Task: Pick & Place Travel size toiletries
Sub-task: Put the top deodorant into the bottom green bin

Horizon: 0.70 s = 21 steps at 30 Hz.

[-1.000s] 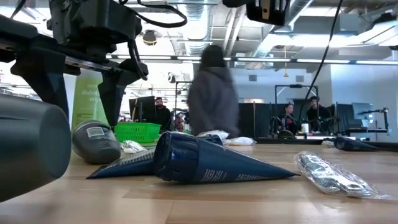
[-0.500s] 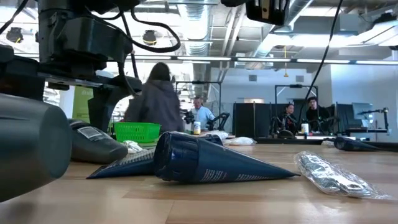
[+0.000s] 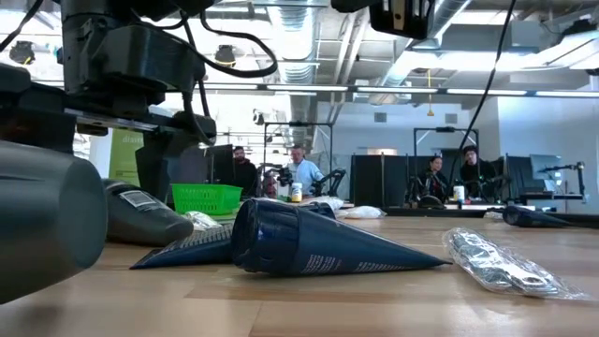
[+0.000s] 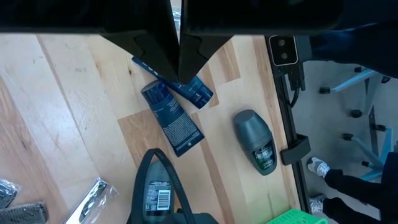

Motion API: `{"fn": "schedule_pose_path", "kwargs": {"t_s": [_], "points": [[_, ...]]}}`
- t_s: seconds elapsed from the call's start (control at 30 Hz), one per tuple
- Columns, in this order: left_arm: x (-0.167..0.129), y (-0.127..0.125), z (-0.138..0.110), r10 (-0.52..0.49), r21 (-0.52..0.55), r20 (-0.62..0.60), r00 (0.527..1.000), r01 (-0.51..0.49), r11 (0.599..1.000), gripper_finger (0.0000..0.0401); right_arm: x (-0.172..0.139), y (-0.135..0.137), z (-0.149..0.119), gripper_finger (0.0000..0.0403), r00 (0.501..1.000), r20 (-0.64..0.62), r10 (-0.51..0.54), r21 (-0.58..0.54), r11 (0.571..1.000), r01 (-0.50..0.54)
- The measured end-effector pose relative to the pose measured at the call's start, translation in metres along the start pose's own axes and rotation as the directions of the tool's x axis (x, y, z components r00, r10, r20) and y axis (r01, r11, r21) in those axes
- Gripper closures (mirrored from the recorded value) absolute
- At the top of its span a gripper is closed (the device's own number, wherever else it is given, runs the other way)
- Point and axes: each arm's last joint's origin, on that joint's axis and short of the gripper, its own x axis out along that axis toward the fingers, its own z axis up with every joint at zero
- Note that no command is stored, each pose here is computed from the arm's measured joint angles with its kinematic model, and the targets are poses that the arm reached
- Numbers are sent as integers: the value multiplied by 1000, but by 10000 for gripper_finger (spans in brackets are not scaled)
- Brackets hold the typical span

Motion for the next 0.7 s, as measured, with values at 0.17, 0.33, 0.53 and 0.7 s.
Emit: {"fn": "schedule_pose_path", "kwargs": {"t_s": [0.17, 0.33, 0.53, 0.7], "points": [[0, 0, 0, 0, -8, 2, 1000, 0, 1000, 123, 0, -1, 1, 403, 1000, -8, 7, 4, 1000, -7], [0, 0, 0, 1, -30, 3, 1000, 0, 1000, 123, 0, -1, 1, 403, 1000, -8, 8, 4, 1000, -8], [0, 0, 0, 1, -34, 5, 1000, -1, 999, 123, 0, -2, 2, 403, 1000, -12, 10, 9, 1000, -10], [0, 0, 0, -15, -36, 8, 1000, 15, 999, 123, 0, -2, 2, 403, 1000, -20, 17, 8, 1000, -17]]}}
